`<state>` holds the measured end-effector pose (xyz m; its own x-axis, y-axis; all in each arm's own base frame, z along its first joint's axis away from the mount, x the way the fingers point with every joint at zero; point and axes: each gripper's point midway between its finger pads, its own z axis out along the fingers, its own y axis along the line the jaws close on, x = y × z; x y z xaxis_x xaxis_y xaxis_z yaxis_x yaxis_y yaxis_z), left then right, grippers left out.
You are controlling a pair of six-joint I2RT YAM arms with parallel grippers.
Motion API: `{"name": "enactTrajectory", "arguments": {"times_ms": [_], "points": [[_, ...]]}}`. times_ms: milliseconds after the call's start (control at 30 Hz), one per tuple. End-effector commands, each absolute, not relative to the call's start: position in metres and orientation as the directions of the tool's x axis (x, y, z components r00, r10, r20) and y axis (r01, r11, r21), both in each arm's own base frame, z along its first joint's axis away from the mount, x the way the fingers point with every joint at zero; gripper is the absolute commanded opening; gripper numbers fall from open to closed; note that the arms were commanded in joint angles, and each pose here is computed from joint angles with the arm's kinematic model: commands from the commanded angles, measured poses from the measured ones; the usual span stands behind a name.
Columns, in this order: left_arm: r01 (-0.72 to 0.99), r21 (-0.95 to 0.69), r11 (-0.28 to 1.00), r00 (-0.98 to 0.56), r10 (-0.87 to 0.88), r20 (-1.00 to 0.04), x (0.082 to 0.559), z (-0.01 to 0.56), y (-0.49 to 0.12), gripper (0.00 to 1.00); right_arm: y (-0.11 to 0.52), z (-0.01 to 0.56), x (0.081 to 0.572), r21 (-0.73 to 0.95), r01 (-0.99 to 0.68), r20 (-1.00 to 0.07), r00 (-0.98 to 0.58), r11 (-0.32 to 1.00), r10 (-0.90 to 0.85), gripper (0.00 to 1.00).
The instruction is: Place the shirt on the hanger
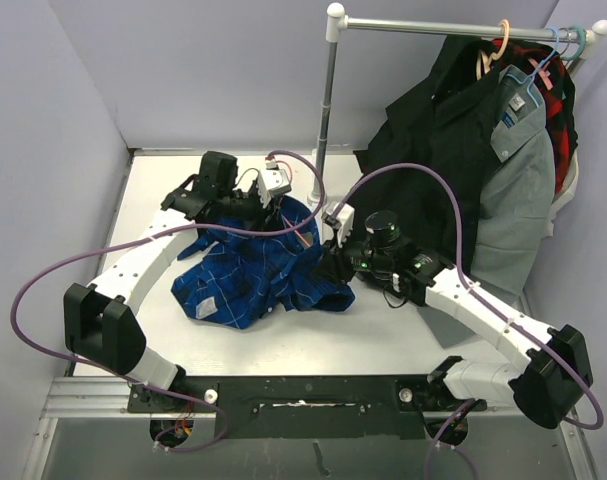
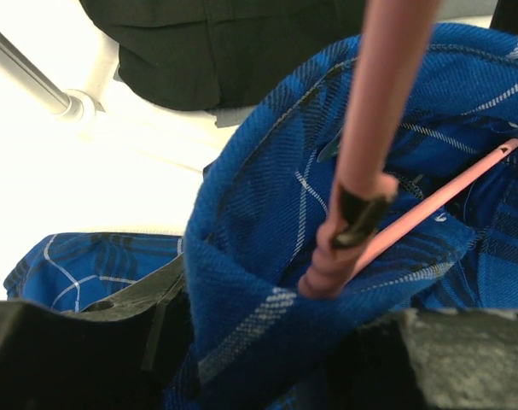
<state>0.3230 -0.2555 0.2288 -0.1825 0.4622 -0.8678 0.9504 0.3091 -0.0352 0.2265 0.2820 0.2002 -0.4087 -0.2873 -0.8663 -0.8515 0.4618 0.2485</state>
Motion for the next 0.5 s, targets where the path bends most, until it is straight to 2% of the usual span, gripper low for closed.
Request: {"name": "enactTrajectory", "arguments": {"times_ms": [0, 467], "points": [[0.972, -0.043, 0.231, -0.143, 0.431, -0.891, 0.309, 0.240, -0.269, 0.00, 0.301, 0.242, 0.241, 0.185, -0.888, -0.929, -0.297, 0.420, -0.220, 0.28], [0.988, -0.038, 0.149, -0.105, 0.476, -0.873, 0.285, 0.228, -0.290, 0.00, 0.329, 0.251, 0.246, 0.156, -0.923, -0.940, -0.248, 0.352, -0.232, 0.23]]}}
